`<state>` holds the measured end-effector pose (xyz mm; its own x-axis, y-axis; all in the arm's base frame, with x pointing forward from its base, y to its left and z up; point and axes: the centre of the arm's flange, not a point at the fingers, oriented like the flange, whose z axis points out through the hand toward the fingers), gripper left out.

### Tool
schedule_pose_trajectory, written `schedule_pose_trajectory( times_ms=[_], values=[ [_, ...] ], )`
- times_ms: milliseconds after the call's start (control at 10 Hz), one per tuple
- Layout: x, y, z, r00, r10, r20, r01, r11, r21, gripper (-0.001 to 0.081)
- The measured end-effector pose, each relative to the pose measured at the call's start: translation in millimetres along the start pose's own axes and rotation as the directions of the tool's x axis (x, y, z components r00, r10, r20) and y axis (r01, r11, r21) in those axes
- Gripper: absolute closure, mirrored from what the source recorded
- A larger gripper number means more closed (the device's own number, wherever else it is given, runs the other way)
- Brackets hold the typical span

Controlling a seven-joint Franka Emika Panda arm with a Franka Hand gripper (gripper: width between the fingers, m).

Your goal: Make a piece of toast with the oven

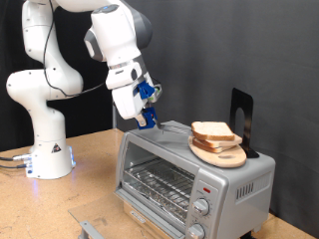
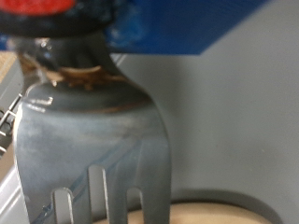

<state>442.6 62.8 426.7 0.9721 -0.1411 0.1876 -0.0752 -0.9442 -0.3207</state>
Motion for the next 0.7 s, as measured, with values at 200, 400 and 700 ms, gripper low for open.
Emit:
schedule_pose_trajectory(
  times_ms=[200,400,700],
  values=[
    [-0.2,-1.2,-6.1,1.000,-0.010,-0.013,0.011,1.000,0.027,0.0369],
    [-0.9,-1.3,-14.0,1.000,-0.010,-0.023,0.011,0.999,0.036,0.0369],
    [-1.4,-0.8,-17.1,1.000,0.010,-0.018,-0.009,0.999,0.035,0.0369]
  ],
)
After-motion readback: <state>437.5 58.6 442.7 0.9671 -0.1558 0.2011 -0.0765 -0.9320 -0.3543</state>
